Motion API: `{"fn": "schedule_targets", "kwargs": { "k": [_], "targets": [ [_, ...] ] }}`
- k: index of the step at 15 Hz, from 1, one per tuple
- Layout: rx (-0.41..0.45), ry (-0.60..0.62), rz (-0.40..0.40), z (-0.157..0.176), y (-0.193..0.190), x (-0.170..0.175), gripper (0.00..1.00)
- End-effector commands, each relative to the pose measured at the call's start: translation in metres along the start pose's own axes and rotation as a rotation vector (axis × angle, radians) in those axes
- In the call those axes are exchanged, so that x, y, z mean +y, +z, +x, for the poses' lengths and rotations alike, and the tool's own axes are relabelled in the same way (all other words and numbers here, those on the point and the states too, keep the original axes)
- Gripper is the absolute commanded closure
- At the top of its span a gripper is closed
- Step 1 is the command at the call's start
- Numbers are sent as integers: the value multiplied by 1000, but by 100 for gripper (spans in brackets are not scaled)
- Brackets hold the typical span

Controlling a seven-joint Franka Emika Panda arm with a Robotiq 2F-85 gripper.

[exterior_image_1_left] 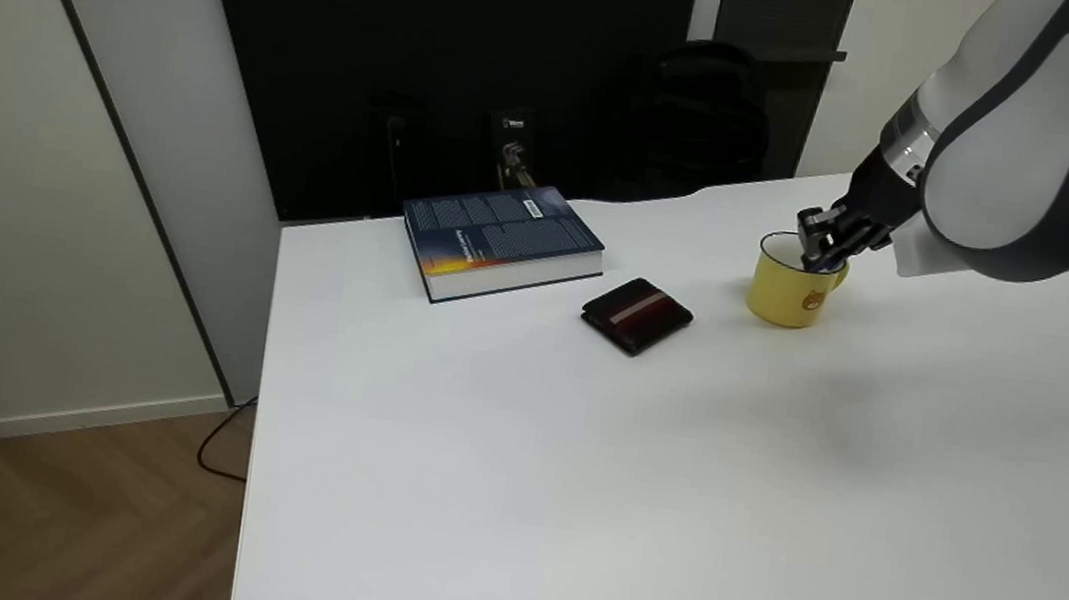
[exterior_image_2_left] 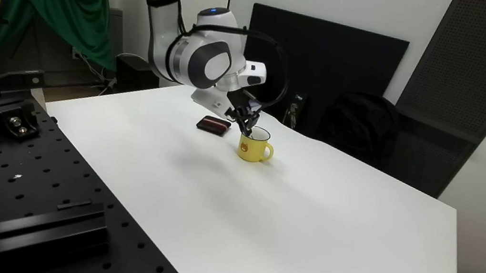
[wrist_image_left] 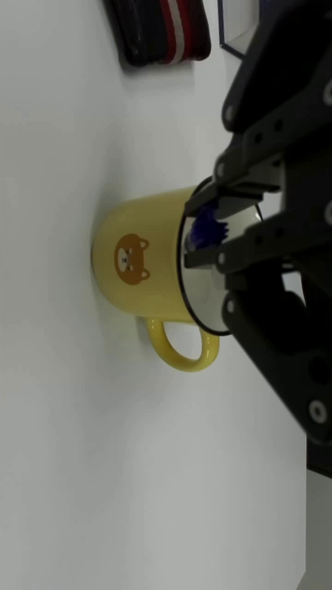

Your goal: Pick the pen from the table, put it in the cup, place it back on the table then put it in the cup again

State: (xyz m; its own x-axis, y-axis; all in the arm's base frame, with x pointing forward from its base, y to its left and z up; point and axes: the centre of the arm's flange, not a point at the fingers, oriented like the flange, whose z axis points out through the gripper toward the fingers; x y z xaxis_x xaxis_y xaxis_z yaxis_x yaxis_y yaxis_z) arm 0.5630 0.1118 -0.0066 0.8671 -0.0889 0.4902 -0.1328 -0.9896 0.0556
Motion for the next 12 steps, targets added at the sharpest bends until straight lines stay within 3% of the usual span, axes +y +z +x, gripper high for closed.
{"fn": "schedule_targets", "kwargs": {
  "k": [1, 12],
  "targets": [
    [11, 21, -11, 16, -9, 6, 94],
    [-73, 90, 69, 68, -39, 13, 94]
  ]
}}
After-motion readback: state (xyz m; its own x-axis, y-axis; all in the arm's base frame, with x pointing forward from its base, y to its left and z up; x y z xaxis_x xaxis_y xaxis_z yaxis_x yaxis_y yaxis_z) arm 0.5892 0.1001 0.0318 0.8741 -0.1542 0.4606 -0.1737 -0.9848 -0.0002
